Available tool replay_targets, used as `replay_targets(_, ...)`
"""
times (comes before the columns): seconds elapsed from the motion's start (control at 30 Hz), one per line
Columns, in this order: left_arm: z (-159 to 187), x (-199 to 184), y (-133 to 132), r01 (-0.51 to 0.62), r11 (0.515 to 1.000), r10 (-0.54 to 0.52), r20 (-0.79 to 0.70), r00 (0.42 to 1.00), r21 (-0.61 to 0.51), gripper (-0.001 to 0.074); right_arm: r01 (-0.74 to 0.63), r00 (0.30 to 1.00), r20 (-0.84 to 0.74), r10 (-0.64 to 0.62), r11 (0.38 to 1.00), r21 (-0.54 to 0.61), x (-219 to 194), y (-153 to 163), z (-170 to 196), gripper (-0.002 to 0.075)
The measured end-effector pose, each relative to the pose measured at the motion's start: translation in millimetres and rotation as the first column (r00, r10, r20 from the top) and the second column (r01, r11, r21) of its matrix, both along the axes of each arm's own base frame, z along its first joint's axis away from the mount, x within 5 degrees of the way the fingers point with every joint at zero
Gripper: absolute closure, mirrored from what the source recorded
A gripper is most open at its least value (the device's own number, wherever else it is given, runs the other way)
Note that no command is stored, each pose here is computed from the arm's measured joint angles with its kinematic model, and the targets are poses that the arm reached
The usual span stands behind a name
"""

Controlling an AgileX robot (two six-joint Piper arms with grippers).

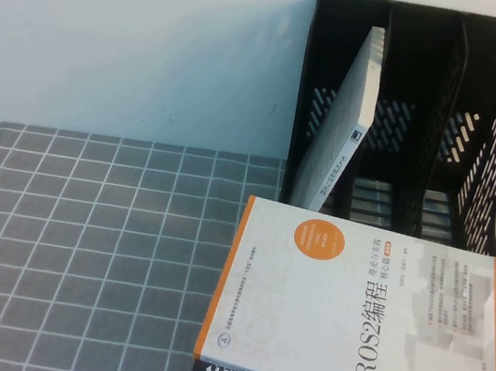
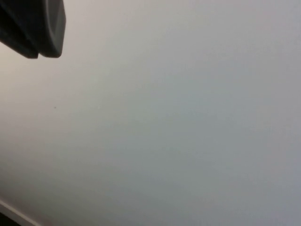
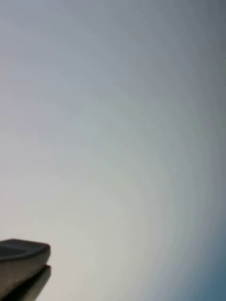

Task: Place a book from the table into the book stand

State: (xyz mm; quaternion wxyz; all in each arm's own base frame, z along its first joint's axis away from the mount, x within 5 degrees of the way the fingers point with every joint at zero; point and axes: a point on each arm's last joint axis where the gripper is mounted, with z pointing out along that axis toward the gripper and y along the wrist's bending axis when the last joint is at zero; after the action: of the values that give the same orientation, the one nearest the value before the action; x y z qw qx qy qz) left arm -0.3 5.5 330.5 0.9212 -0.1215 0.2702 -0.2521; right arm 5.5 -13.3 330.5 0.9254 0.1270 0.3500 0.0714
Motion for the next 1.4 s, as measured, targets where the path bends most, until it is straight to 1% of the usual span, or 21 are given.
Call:
replay_targets(0.07,27,-12,-4,-0.006,0.999,0.007,-0.033,0.999,0.047,0.0738,0.037,0.993,0.113,-0.026,0.995,-0.096,-22,6,33,0.0729)
replay_targets(0.17,62,-25,-6,-0.011,0.997,0.017,-0.081,0.997,0.073,0.0738,0.093,0.974,0.221,-0.049,0.977,-0.193,-48,13,77,0.0729)
replay_targets(0.27,93,-21,-6,-0.011,0.997,0.022,-0.143,0.989,0.081,0.0738,0.125,0.975,0.214,-0.068,0.955,-0.269,-55,18,110,0.0729)
replay_targets(0.33,110,-15,-6,-0.014,0.996,0.032,-0.2,0.979,0.091,0.0738,0.126,0.987,0.137,-0.088,0.946,-0.299,-48,19,123,0.0729)
replay_targets(0.4,119,-4,-6,-0.015,0.994,0.044,-0.277,0.96,0.108,0.0738,0.109,0.993,-0.001,-0.115,0.943,-0.315,-33,17,130,0.0729)
replay_targets(0.43,121,3,-6,-0.013,0.993,0.052,-0.325,0.944,0.12,0.0738,0.092,0.988,-0.092,-0.128,0.942,-0.323,-23,15,130,0.0729)
replay_targets(0.5,121,15,-5,0.001,0.991,0.056,-0.424,0.904,0.134,0.0738,0.047,0.949,-0.28,-0.144,0.944,-0.326,-3,12,124,0.0729)
replay_targets(0.57,113,28,-4,0.029,0.99,0.051,-0.548,0.835,0.136,0.0738,-0.014,0.861,-0.487,-0.146,0.951,-0.309,14,9,109,0.0729)
replay_targets(0.63,100,37,-4,0.06,0.99,0.043,-0.675,0.737,0.128,0.0738,-0.062,0.756,-0.639,-0.141,0.957,-0.285,23,7,94,0.0729)
replay_targets(0.67,92,40,-4,0.075,0.99,0.04,-0.74,0.672,0.121,0.0738,-0.083,0.7,-0.701,-0.136,0.96,-0.269,25,7,87,0.0729)
replay_targets(0.73,75,42,-3,0.095,0.989,0.048,-0.848,0.528,0.115,0.0738,-0.112,0.629,-0.77,-0.109,0.967,-0.229,25,7,78,0.0729)
replay_targets(0.8,58,43,-2,0.109,0.988,0.062,-0.92,0.387,0.112,0.0738,-0.15,0.586,-0.809,-0.048,0.975,-0.166,23,10,72,0.0729)
replay_targets(0.87,45,44,-2,0.113,0.988,0.064,-0.954,0.292,0.101,0.0738,-0.212,0.547,-0.835,0.057,0.975,-0.073,21,16,67,0.0729)
replay_targets(0.9,38,45,-2,0.118,0.989,0.057,-0.966,0.252,0.089,0.0738,-0.24,0.526,-0.844,0.104,0.97,-0.03,20,19,65,0.0729)
replay_targets(0.97,28,47,-4,0.134,0.989,0.029,-0.98,0.197,0.056,0.0738,-0.305,0.457,-0.864,0.21,0.95,0.07,20,27,57,0.0729)
replay_targets(1.03,17,49,-9,0.162,0.987,-0.024,-0.989,0.149,0.001,0.0738,-0.345,0.391,-0.88,0.271,0.929,0.133,23,32,46,0.0729)
replay_targets(1.1,6,52,-13,0.186,0.981,-0.07,-0.992,0.109,-0.049,0.0738,-0.36,0.344,-0.893,0.289,0.919,0.159,27,34,35,0.0729)
replay_targets(1.2,-6,56,-17,0.23,0.971,-0.09,-0.993,0.076,-0.07,0.0738,-0.364,0.287,-0.914,0.288,0.915,0.174,31,35,22,0.0729)
replay_targets(1.23,-8,57,-19,0.246,0.967,-0.091,-0.993,0.077,-0.069,0.0738,-0.37,0.269,-0.922,0.278,0.914,0.167,34,35,18,0.0729)
replay_targets(1.3,-10,60,-23,0.291,0.954,-0.108,-0.99,0.095,-0.076,0.0738,-0.382,0.232,-0.938,0.257,0.911,0.155,39,35,13,0.0729)
replay_targets(1.4,-5,66,-28,0.333,0.938,-0.156,-0.976,0.155,-0.097,0.0738,-0.395,0.153,-0.964,0.219,0.908,0.143,54,35,5,0.0729)
